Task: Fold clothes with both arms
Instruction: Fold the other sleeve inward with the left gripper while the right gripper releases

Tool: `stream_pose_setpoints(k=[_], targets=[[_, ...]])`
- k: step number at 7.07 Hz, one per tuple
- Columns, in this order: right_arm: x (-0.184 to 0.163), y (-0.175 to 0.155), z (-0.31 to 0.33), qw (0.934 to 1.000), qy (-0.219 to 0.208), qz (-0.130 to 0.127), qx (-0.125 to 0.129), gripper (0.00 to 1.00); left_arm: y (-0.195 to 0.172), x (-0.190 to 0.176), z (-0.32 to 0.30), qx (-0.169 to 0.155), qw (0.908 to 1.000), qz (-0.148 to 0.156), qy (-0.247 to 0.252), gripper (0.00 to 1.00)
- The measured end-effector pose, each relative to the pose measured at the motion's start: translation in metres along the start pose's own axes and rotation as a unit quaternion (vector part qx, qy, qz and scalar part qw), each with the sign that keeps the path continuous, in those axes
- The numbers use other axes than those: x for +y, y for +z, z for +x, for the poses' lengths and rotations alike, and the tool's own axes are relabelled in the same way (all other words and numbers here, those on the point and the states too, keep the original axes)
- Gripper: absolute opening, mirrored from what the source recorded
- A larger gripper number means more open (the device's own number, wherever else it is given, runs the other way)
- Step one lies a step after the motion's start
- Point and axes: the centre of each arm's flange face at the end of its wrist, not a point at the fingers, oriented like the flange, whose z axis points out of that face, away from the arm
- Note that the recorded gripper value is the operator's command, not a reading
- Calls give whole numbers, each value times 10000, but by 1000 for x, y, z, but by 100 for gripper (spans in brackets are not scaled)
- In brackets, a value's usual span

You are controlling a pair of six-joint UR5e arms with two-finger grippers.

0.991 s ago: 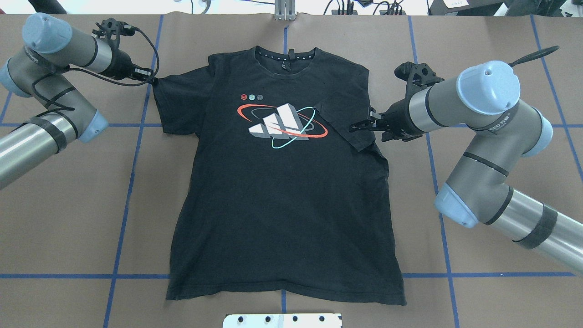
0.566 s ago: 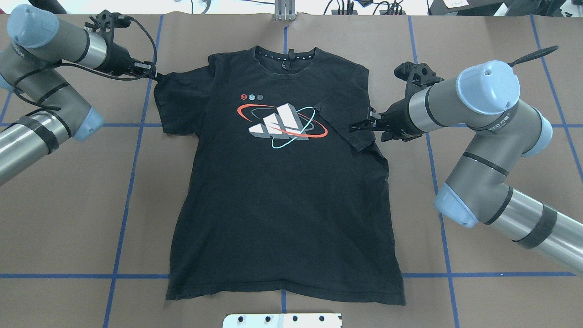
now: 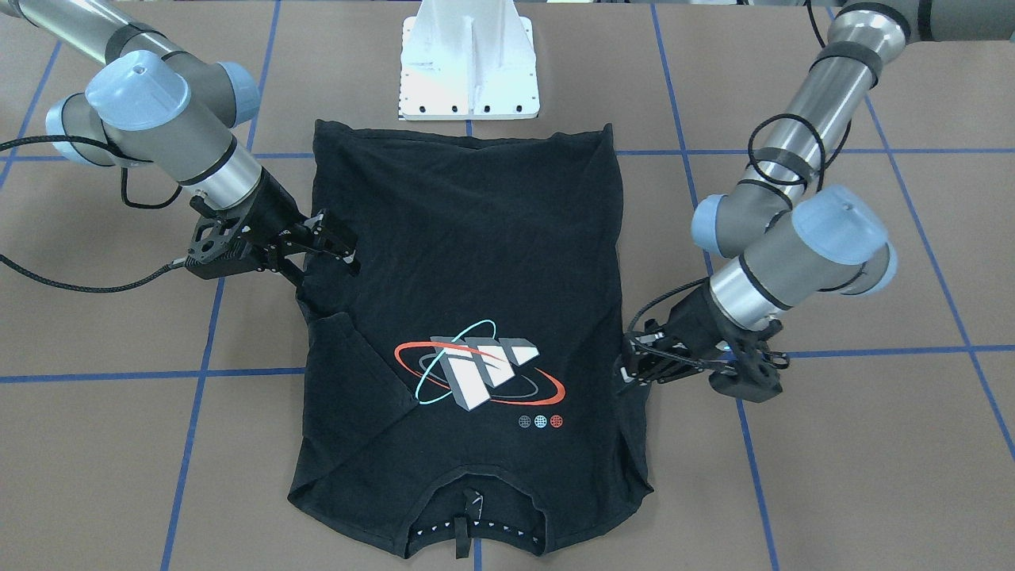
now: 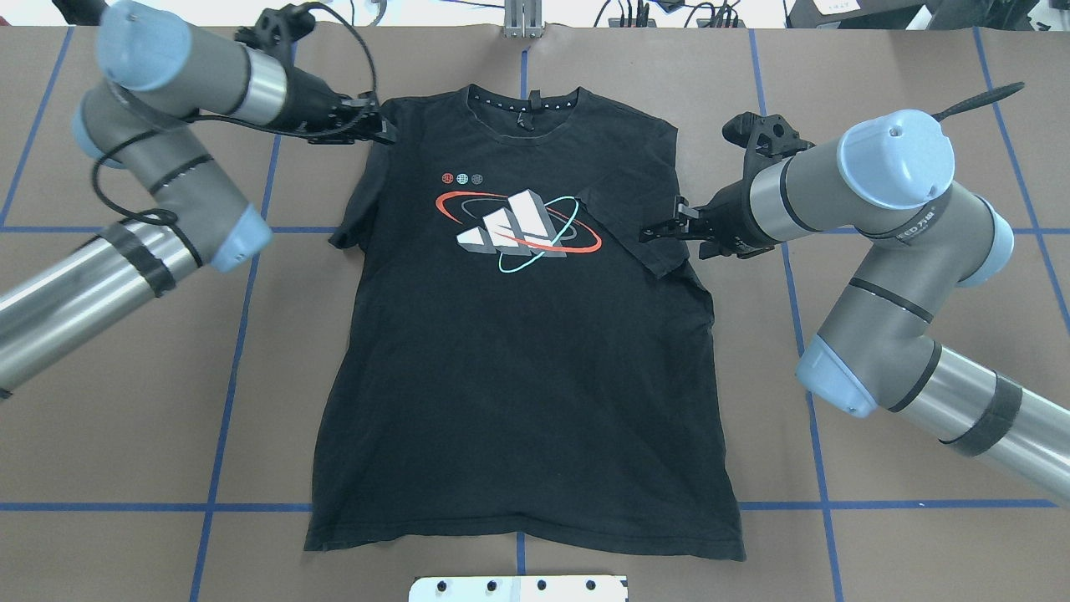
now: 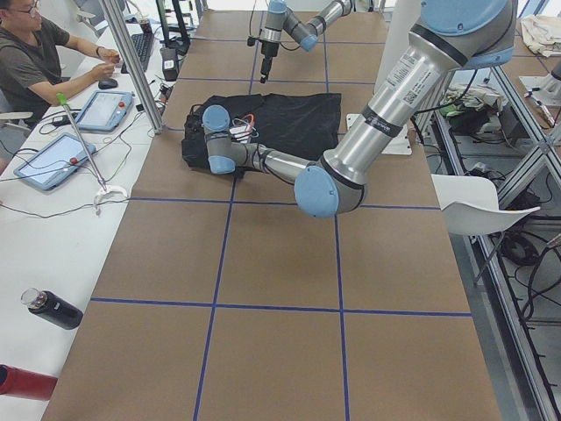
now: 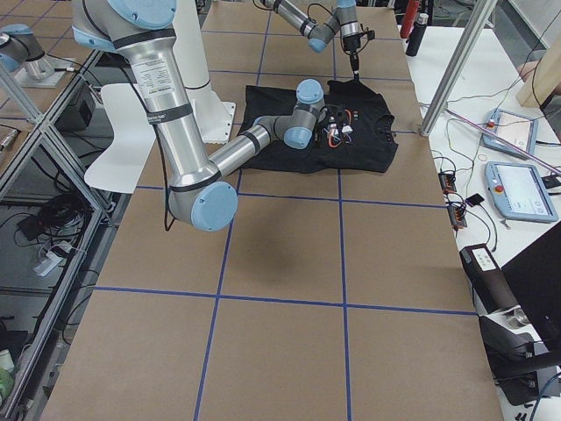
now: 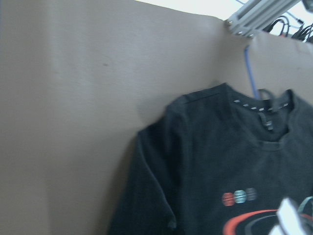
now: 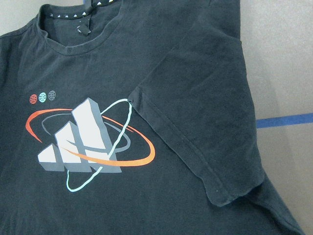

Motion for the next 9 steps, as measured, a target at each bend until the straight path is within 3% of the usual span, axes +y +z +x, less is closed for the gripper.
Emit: stream_pose_setpoints(k=[4, 8, 9], targets=[[-1, 1, 0, 10000, 7, 4, 11, 100, 53, 7, 49, -340, 9984, 406, -188, 0], [-1, -1, -1, 10000, 46, 11, -3, 100, 70, 11, 62, -401, 9976, 546, -171, 0], [0, -3, -2, 10000, 43, 16, -22, 100, 75, 18, 68, -377, 9979, 508, -152, 65]])
